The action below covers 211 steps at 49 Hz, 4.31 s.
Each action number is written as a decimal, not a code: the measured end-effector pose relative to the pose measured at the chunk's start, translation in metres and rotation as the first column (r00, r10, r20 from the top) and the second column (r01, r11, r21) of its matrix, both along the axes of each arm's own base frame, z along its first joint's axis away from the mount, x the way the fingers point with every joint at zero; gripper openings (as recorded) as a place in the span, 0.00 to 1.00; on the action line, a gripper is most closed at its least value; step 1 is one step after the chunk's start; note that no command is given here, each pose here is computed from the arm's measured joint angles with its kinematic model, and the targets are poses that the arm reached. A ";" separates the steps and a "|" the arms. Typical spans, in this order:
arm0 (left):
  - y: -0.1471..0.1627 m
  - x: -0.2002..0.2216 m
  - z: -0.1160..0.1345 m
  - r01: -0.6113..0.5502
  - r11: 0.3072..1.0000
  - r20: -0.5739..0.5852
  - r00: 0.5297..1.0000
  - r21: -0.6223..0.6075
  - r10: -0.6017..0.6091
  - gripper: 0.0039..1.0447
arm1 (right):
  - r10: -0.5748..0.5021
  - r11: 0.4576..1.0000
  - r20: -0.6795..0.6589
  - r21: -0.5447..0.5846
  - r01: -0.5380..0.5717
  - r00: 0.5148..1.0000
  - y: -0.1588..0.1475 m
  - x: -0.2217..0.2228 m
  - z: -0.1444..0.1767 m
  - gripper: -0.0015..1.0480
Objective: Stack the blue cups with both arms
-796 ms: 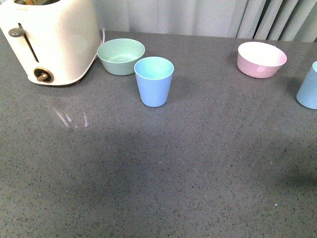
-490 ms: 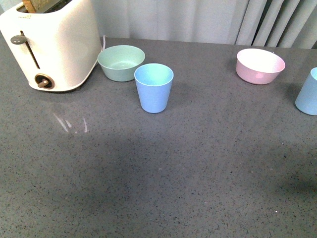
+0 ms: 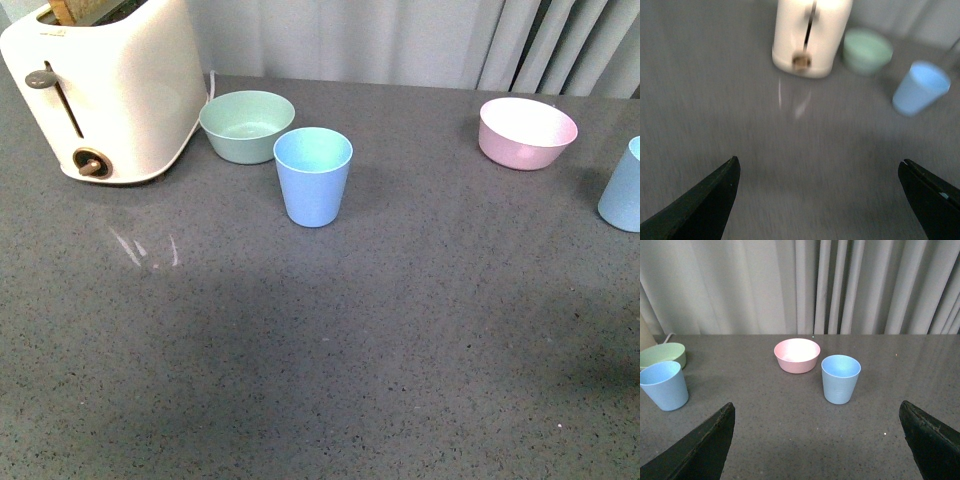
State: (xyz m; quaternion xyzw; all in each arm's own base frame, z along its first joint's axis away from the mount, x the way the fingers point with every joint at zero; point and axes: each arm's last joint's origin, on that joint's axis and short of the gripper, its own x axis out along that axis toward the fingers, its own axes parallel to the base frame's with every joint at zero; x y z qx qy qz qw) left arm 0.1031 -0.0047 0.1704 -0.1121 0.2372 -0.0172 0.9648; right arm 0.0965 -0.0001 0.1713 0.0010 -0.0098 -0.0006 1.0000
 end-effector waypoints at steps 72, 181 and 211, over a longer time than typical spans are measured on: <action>-0.182 0.321 -0.025 0.109 0.993 -0.440 0.890 -0.050 -0.119 0.92 | 0.000 1.000 0.000 0.000 0.000 1.000 0.000 0.000 0.000 0.91; -0.298 0.238 0.007 0.354 0.928 -0.484 0.796 -0.116 -0.364 0.92 | 0.000 1.000 0.000 0.000 0.000 1.000 0.000 0.000 0.000 0.91; -0.105 0.147 0.067 -0.096 0.990 0.492 0.870 0.107 0.032 0.44 | -0.001 1.000 0.000 0.000 0.001 1.000 0.000 0.000 0.000 0.91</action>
